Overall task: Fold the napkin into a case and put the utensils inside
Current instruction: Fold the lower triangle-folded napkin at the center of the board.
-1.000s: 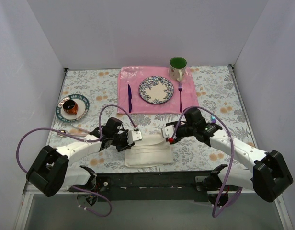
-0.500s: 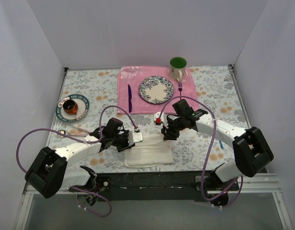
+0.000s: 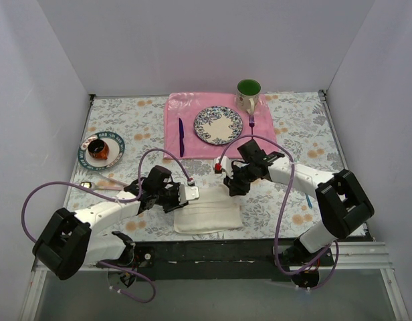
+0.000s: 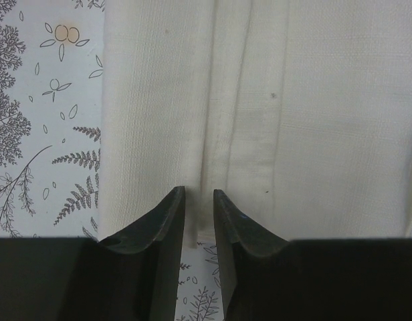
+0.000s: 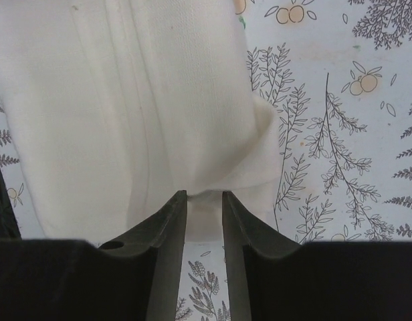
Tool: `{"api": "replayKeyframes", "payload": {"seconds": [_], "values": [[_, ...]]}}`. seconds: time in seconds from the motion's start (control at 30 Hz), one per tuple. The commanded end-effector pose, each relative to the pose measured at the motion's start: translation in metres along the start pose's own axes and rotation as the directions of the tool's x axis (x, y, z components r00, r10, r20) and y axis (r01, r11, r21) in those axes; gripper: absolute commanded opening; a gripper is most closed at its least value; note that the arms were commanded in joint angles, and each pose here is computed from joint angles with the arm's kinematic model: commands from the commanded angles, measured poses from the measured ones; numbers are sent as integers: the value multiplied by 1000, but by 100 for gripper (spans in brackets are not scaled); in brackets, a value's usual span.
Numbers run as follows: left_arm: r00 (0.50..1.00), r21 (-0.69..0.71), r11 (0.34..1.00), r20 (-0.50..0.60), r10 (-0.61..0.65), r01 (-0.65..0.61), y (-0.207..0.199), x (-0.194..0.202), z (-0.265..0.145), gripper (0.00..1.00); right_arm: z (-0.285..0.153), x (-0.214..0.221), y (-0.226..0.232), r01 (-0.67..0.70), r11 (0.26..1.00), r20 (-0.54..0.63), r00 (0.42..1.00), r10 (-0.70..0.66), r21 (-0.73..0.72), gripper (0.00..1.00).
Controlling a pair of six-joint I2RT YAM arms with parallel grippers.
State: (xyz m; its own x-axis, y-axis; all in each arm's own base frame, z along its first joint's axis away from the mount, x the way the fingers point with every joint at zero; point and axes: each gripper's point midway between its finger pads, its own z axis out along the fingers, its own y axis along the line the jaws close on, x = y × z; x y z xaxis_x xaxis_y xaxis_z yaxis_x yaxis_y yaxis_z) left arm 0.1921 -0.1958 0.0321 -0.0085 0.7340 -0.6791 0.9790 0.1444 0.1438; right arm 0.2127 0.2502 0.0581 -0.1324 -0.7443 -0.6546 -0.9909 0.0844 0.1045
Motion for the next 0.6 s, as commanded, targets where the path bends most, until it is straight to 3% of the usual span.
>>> {"api": "replayKeyframes", "payload": {"seconds": [0.0,0.1,0.23,0.57], "values": [[1000,-5,1000,14,18,-18,-2,-4,-4,23,-2,-6,-15,-23,999,-10,1000,23,47,37],[1000,-6,1000,12,21,-21,-2,-3,-4,23,-1,-6,-15,-23,999,-17,1000,23,49,32],[1000,-7,1000,13,20,-20,-1,-4,-4,23,-8,-14,-11,10,999,14,1000,-10,40,1],[999,-26,999,47,20,-19,4,-20,-12,24,-14,-10,6,76,997,13,997,-76,-6,1]]}}
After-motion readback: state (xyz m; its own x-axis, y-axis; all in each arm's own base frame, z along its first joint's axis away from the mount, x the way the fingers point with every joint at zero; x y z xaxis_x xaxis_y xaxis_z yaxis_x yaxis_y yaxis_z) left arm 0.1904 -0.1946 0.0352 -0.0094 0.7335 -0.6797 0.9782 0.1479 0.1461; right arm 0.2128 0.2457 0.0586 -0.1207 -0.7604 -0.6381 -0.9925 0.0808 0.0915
